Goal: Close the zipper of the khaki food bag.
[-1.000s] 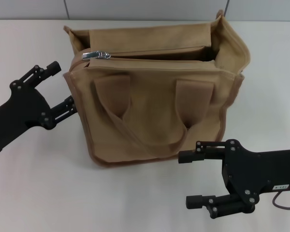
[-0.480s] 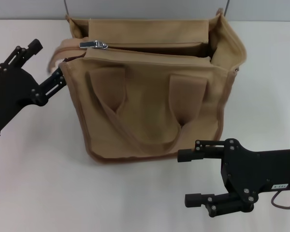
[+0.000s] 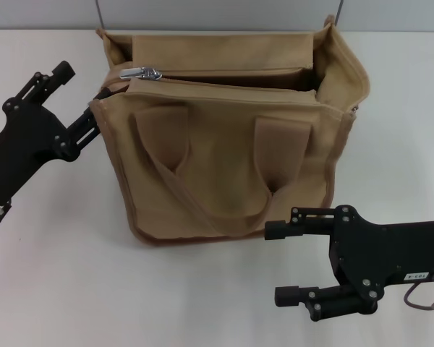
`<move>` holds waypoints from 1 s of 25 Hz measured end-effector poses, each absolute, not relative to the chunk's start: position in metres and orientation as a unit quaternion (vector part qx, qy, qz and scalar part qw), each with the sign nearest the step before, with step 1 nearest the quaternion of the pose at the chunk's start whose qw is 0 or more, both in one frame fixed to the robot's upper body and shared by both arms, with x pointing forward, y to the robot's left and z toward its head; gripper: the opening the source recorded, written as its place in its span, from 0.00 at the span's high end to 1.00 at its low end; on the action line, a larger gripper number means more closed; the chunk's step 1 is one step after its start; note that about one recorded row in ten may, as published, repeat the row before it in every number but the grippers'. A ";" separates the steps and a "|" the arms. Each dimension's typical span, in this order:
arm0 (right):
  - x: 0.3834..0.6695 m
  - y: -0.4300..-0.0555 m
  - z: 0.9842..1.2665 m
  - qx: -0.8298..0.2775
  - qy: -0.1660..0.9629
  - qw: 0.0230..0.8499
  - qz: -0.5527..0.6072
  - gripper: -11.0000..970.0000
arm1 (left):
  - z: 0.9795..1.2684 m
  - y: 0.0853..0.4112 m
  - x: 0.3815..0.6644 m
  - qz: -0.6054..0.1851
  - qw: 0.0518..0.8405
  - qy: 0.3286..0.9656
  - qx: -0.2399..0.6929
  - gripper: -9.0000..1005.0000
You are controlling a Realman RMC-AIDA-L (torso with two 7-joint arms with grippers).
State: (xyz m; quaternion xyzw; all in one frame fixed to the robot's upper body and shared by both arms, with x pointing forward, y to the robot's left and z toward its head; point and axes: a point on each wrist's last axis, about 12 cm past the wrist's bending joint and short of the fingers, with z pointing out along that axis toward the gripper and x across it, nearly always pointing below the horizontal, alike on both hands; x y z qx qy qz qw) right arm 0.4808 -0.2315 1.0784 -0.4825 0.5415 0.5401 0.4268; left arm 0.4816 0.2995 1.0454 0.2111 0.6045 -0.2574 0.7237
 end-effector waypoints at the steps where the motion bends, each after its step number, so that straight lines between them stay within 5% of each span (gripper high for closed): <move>1: 0.481 -0.232 1.078 -0.483 0.542 0.427 0.540 0.20 | 1.045 0.299 0.482 -0.257 0.724 0.605 0.211 0.23; 12: 0.480 -0.233 1.077 -0.480 0.544 0.427 0.540 0.20 | 1.044 0.305 0.477 -0.252 0.721 0.606 0.223 0.42; 25: 0.480 -0.232 1.078 -0.481 0.543 0.427 0.540 0.20 | 1.031 0.306 0.480 -0.224 0.681 0.651 0.249 0.40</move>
